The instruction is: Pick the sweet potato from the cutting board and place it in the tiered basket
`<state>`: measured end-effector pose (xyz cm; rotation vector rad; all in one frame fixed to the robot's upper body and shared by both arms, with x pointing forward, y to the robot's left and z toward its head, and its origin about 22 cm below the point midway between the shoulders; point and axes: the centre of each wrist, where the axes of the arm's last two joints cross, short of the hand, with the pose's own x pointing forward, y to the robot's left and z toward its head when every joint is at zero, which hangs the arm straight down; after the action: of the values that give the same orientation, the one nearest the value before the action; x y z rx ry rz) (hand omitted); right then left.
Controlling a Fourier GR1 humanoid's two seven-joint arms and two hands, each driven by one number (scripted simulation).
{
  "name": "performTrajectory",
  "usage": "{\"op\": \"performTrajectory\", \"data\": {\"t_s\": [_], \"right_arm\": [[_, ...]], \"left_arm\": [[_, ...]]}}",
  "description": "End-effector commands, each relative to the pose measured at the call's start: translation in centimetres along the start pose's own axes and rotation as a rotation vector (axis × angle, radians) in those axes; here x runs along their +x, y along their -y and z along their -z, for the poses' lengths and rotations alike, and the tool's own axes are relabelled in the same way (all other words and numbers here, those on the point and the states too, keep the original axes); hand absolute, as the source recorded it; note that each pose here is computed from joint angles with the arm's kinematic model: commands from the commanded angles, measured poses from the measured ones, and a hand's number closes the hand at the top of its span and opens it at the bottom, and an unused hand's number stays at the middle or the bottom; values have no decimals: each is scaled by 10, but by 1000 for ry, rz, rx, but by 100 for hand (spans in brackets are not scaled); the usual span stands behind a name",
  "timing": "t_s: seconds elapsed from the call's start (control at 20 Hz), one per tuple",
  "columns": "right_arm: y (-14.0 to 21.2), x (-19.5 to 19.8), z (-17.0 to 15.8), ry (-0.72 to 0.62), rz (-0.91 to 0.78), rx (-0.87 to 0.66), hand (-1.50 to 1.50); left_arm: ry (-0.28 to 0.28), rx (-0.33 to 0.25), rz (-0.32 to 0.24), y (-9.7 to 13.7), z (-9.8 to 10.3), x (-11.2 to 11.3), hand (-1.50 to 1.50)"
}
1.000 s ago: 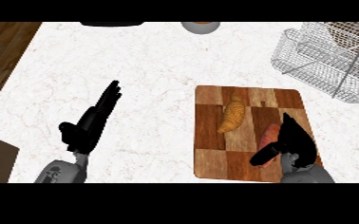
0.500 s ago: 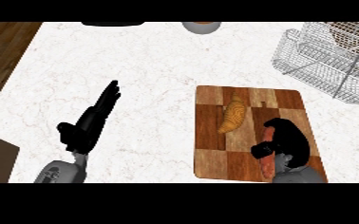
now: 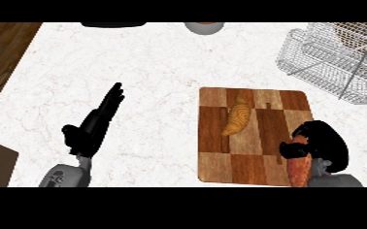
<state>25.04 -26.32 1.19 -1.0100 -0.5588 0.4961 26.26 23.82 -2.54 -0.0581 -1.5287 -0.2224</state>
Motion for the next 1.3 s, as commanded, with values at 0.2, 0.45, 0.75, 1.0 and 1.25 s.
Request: {"op": "performTrajectory", "data": {"t_s": [0.2, 0.45, 0.75, 1.0, 1.25], "right_arm": [[126, -142, 71, 86, -150, -129, 150], [194, -211, 94, 143, -76, -242, 150], [239, -216, 102, 392, 370, -329, 150], [300, -225, 96, 517, 379, -419, 150], [326, -186, 99, 527, 382, -373, 150]], "left_arm": [[-3, 40, -13, -9, -5, -3, 0], [2, 27, 2, -6, 4, 4, 0], [12, -14, 0, -4, -5, -3, 0], [26, -11, -14, 3, 10, 6, 0], [0, -21, -8, -5, -9, 3, 0]]}}
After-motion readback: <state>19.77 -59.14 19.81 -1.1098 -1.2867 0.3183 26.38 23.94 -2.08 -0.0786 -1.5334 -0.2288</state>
